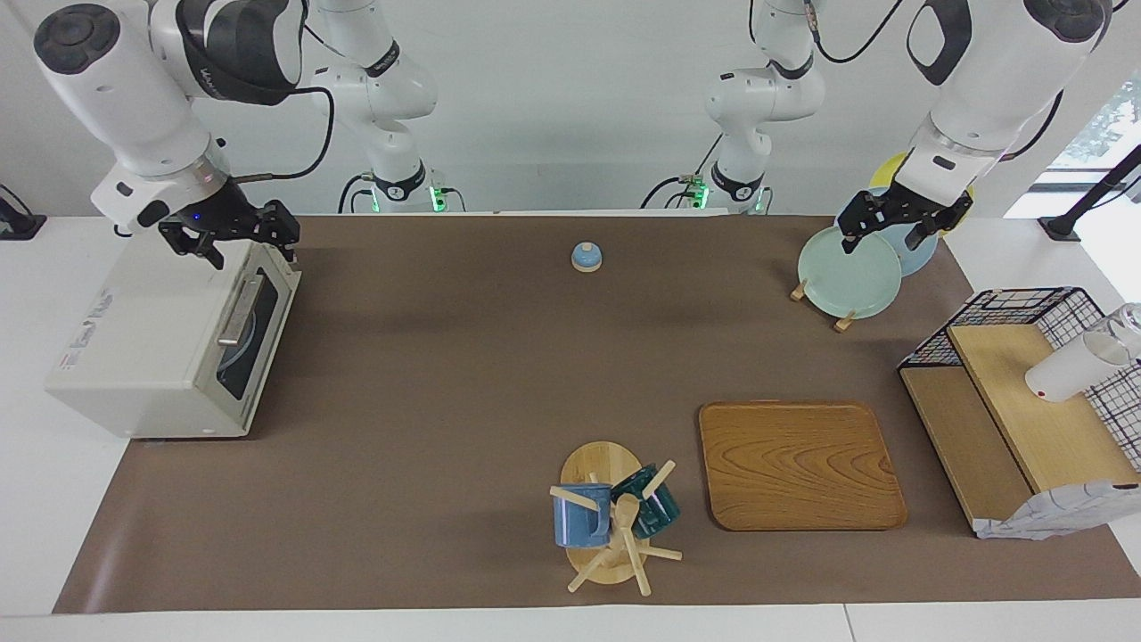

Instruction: Put eggplant into oven

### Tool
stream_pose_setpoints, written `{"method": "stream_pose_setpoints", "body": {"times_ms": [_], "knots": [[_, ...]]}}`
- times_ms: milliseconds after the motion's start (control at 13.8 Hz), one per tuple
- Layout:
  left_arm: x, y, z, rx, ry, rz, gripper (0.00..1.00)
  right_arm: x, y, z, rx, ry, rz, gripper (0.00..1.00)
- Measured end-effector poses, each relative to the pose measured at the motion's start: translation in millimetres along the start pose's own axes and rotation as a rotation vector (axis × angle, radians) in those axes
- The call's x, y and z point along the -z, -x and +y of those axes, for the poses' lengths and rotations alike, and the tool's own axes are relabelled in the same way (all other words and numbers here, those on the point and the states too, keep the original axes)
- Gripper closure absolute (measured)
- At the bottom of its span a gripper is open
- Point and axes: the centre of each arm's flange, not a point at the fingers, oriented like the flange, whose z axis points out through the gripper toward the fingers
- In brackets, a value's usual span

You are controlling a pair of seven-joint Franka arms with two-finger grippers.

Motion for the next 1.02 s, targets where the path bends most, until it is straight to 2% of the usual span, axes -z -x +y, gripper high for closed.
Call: {"method": "stream_pose_setpoints", "body": {"times_ms": [582, 1018], "knots": [[0, 0, 0, 0.000, 0.000, 0.000, 0.00, 12, -2, 0, 0.000, 0.008, 0.033, 0.00], [0, 0, 0, 0.000, 0.000, 0.000, 0.00, 10, -3, -3, 0.005, 0.008, 0.030, 0.00]]}}
